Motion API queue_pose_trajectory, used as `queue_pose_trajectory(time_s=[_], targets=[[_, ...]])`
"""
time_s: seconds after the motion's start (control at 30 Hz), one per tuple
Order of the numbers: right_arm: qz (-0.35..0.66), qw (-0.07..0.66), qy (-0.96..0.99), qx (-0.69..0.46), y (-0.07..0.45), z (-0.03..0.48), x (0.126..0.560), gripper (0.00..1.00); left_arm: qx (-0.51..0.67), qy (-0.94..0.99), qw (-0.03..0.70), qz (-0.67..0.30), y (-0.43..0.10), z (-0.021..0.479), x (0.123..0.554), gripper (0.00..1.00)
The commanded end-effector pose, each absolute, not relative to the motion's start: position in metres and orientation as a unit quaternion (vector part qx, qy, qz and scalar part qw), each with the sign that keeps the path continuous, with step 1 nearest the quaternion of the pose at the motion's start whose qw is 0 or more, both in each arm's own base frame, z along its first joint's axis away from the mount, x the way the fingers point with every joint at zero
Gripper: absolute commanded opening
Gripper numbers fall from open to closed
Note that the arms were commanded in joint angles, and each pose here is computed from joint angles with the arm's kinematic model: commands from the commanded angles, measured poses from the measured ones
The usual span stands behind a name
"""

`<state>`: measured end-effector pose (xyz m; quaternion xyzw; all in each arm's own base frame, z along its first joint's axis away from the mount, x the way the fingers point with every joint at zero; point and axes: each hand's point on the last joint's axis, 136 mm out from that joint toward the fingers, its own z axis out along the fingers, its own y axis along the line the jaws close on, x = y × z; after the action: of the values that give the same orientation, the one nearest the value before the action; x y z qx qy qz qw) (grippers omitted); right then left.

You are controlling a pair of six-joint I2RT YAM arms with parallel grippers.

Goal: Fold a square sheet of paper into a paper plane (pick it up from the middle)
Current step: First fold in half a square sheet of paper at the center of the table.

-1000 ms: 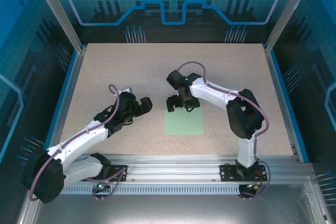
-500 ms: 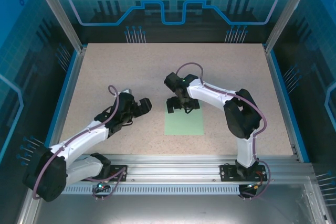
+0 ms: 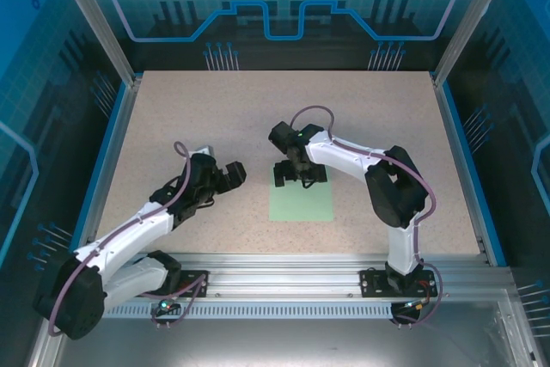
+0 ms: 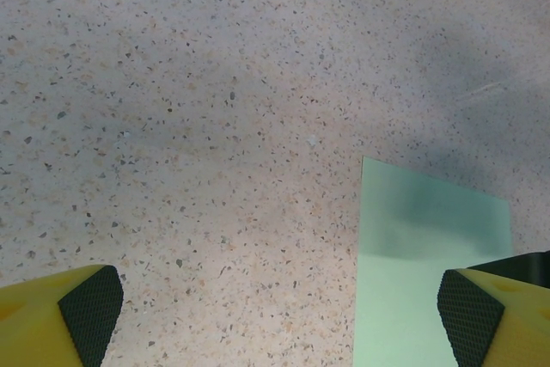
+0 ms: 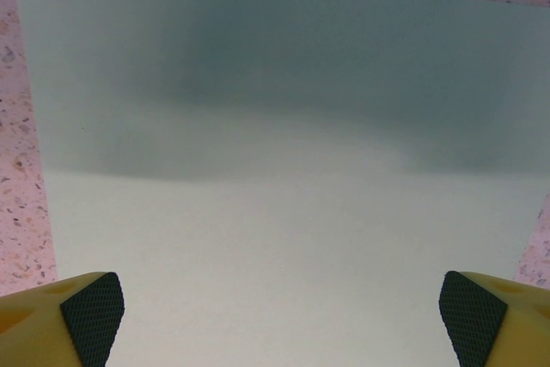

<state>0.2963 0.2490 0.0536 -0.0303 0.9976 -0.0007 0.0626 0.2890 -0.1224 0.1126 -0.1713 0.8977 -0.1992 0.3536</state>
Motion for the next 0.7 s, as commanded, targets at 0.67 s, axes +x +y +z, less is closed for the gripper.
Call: queue_pose_trajectory(time_s=[0.67], targets=[[0.006, 0.009, 1.000, -0.024, 0.263, 0.032, 0.282, 0.98, -0.135, 0.916, 0.307, -0.220, -0.143, 0.101, 0.296, 0.98]])
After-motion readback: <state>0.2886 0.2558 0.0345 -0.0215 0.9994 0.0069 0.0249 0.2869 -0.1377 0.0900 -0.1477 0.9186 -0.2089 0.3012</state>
